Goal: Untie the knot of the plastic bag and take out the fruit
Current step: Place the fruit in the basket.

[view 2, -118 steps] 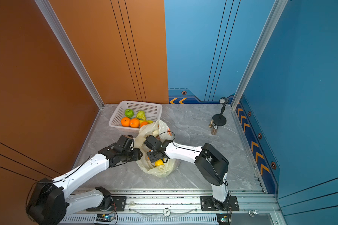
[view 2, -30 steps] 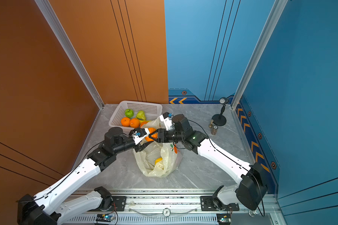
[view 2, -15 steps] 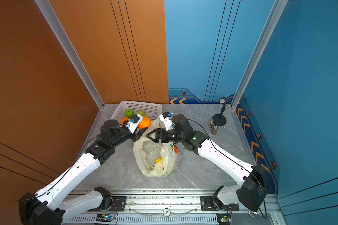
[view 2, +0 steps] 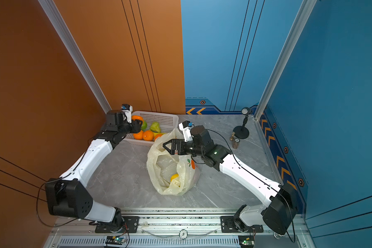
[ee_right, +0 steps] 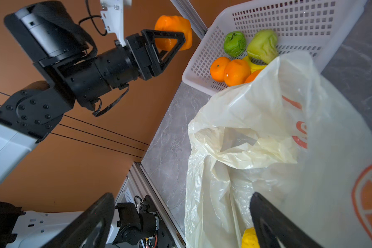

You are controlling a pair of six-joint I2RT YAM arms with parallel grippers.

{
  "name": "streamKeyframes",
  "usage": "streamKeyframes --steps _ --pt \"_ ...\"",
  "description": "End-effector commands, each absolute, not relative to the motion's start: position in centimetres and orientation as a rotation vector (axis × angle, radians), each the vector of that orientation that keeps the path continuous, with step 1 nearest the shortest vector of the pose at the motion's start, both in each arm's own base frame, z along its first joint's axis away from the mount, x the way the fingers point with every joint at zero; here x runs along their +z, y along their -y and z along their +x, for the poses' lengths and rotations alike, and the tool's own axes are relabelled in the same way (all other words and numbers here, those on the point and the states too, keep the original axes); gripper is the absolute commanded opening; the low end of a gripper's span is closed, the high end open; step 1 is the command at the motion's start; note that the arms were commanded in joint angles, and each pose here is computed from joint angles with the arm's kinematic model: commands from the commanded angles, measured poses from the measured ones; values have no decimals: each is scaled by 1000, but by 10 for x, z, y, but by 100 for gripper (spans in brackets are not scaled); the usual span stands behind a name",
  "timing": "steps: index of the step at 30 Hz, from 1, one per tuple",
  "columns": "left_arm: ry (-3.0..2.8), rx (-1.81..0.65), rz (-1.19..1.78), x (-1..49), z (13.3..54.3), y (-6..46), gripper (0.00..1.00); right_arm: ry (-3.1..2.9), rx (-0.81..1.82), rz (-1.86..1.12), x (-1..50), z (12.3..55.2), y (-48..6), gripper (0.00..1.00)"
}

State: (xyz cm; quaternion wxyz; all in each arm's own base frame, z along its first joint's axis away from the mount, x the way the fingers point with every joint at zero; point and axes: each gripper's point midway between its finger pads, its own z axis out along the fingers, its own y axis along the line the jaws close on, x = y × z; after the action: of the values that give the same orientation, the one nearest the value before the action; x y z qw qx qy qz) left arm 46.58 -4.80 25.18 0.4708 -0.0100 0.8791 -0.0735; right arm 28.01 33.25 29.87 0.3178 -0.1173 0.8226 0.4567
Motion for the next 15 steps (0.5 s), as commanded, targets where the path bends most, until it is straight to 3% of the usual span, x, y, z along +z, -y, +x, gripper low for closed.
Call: streamKeyframes --steps 1,15 --pt "-2287 -173 -169 229 473 33 45 -2120 1162 -306 315 282 -328 100" --pt "-2566 -301 -359 139 535 39 45 -2153 1111 -290 310 280 -324 100"
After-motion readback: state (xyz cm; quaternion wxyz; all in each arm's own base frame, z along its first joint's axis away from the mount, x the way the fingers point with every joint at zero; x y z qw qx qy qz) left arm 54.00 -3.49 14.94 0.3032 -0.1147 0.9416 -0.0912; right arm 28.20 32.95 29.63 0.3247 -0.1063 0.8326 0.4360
